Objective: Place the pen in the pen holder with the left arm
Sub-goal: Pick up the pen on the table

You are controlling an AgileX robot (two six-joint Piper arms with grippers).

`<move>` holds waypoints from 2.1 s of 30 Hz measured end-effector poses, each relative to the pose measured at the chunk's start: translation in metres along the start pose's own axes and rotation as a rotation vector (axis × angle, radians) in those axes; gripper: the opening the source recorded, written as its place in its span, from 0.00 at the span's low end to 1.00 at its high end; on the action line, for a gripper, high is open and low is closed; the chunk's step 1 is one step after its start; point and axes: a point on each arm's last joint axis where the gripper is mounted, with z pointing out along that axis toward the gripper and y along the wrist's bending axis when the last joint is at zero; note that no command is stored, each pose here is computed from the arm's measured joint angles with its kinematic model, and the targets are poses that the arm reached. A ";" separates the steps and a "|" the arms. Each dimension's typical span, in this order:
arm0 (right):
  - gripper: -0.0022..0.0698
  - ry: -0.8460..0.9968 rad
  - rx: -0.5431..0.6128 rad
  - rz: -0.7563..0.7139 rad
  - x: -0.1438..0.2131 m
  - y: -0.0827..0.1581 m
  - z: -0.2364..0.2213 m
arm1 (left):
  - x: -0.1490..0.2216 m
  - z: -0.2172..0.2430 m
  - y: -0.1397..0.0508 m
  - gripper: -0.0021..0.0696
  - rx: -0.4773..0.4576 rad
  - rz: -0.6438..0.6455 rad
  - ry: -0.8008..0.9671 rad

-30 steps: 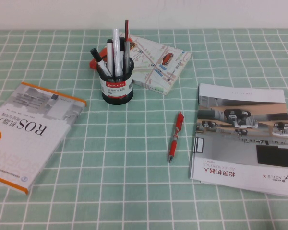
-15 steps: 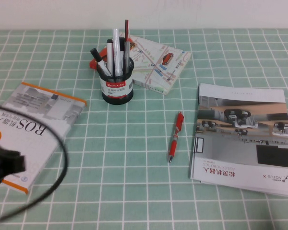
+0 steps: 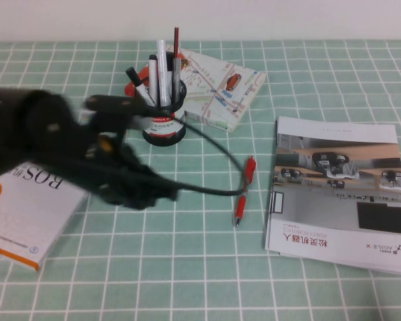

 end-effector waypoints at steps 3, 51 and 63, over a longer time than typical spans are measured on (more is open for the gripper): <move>0.00 0.000 0.000 0.000 0.000 0.000 0.000 | -0.021 0.019 -0.027 0.03 0.013 0.072 0.016; 0.00 0.000 0.000 0.000 0.000 0.000 0.000 | -0.087 0.169 -0.082 0.13 -0.020 0.223 0.293; 0.00 0.000 0.000 0.000 0.000 0.000 0.000 | -0.076 0.146 -0.077 0.12 -0.053 0.339 0.346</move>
